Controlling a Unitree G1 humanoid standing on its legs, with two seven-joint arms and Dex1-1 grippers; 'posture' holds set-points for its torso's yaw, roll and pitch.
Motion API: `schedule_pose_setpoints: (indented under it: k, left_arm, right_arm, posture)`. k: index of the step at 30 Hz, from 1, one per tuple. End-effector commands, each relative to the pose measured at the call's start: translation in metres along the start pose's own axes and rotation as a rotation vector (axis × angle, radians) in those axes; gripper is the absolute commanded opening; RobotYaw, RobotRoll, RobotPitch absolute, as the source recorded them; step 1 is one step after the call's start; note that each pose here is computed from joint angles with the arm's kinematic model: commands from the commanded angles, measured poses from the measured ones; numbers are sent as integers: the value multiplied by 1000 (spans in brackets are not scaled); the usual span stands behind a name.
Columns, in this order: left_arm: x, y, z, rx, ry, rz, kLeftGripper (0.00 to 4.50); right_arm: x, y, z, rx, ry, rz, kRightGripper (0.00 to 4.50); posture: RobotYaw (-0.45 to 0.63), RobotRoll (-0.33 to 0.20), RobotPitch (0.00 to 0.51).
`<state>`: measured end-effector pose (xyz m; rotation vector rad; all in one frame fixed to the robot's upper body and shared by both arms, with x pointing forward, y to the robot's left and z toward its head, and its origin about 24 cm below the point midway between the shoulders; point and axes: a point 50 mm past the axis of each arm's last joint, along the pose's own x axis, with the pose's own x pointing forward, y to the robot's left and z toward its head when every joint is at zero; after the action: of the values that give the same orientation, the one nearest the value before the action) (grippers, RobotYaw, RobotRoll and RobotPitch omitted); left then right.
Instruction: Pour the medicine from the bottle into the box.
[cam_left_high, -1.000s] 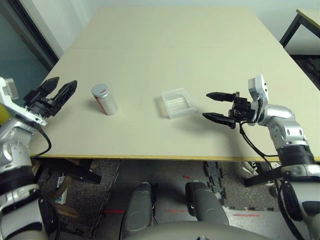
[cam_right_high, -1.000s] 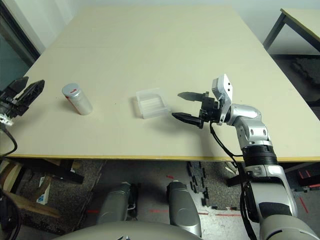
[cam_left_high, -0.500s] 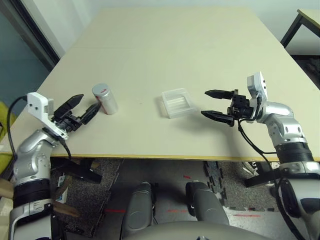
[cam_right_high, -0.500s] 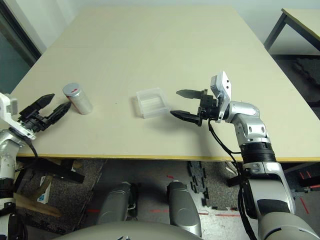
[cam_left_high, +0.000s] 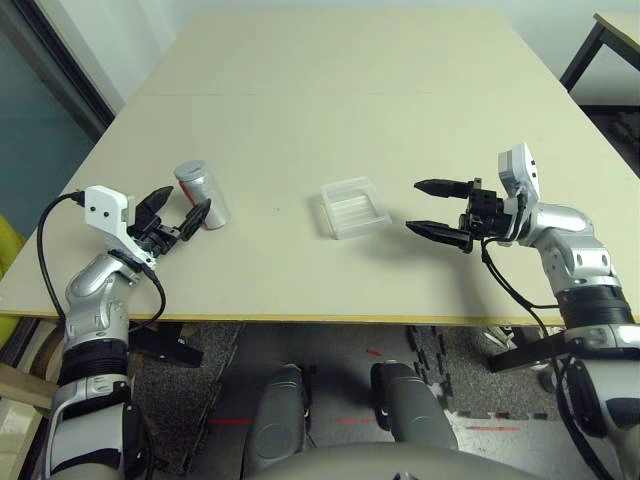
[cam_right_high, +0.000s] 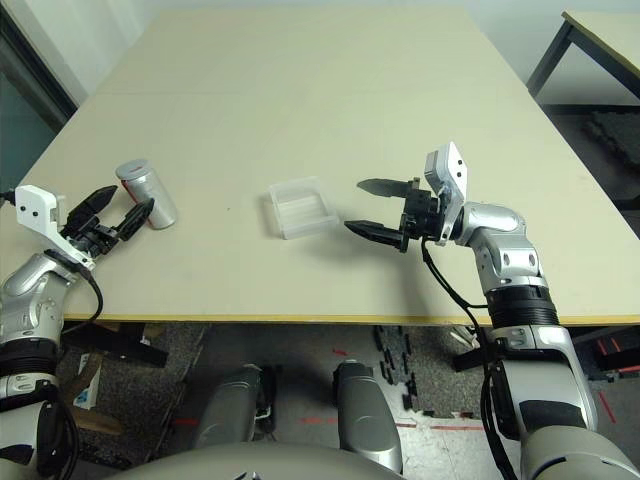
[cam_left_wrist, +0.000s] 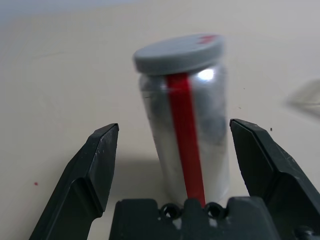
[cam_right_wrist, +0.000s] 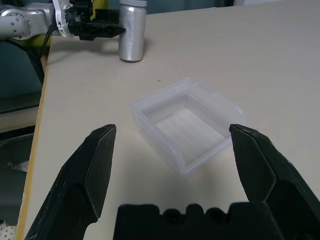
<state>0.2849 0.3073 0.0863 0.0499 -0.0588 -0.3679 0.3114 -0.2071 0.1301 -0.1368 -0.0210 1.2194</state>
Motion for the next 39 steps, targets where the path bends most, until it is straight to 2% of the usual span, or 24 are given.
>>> schedule_pose_setpoints:
  k: [1,8,27,38,39]
  left_arm:
    - [4,-3,-4,-3,9,-19,4455]
    - [10,-5,-7,-20,8,-25,4455]
    - [46,-16,-10,-34,6,-65,4455]
    - [51,-12,-10,-26,14,-30,4455]
    - [51,-12,-10,-28,15,-28,4095]
  right_arm:
    - [-2,2,0,-5,3,-2,4500]
    - [-2,2,0,-5,3,-5,4500]
    - [-6,7,1,-3,3,-24,4500]
    - [-8,9,-2,2,5,-34,4500]
    - [-8,9,-2,3,5,-34,4500]
  posture:
    - [-145,0,106]
    - [-148,0,106]
    - [-190,0,101]
    - [-195,0,104]
    - [-194,0,105]
